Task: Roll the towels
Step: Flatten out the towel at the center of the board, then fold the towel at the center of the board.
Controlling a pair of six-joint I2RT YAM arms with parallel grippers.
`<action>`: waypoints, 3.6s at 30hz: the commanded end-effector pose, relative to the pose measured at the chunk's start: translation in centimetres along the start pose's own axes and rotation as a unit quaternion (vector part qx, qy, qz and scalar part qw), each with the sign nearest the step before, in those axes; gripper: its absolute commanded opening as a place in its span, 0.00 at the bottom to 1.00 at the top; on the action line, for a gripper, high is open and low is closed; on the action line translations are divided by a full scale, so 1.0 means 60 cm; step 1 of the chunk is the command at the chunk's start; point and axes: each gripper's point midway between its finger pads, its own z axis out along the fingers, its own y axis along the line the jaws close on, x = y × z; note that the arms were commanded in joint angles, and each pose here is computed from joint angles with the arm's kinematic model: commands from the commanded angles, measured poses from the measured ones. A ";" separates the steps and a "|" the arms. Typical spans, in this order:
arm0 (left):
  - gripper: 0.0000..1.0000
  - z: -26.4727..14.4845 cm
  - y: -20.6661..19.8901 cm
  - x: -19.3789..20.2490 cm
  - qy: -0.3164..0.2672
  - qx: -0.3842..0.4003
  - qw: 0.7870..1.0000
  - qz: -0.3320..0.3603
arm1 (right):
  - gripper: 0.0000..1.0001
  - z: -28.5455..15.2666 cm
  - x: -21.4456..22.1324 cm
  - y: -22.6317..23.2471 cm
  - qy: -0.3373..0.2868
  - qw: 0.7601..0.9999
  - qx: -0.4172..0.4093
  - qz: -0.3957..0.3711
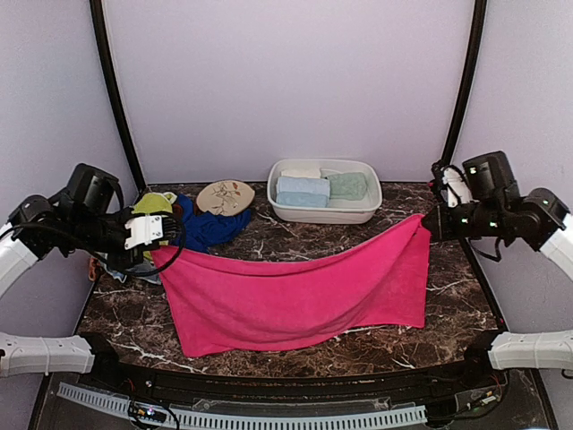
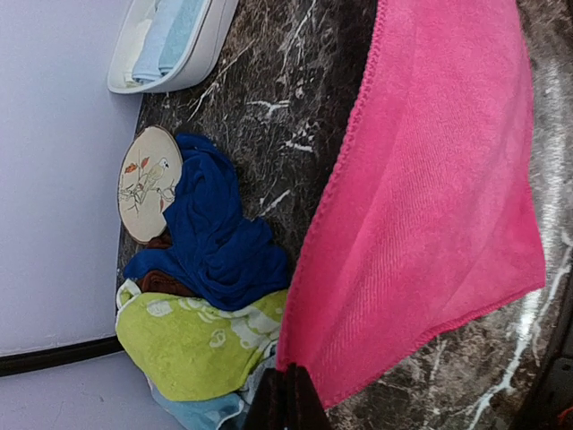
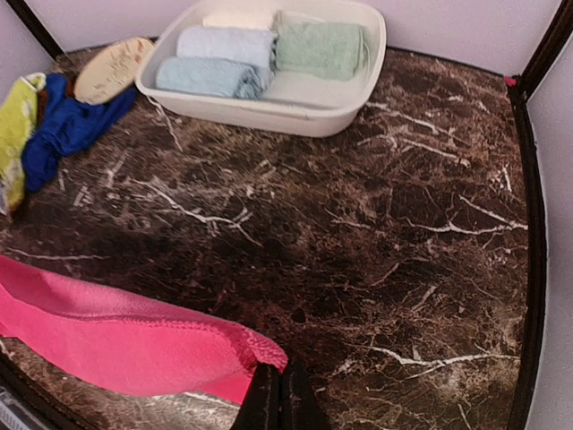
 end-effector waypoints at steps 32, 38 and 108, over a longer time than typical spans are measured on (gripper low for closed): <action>0.00 0.298 0.187 0.090 0.070 -0.167 0.983 -0.035 | 0.00 0.249 -0.015 -0.102 0.030 0.993 0.111 -0.040; 0.00 0.285 0.117 0.079 0.033 -0.086 0.994 -0.055 | 0.00 0.225 0.038 -0.114 0.043 0.989 0.142 0.013; 0.32 0.222 -0.164 0.104 0.056 0.169 0.982 -0.063 | 0.39 0.104 0.243 -0.060 0.105 0.959 0.165 0.206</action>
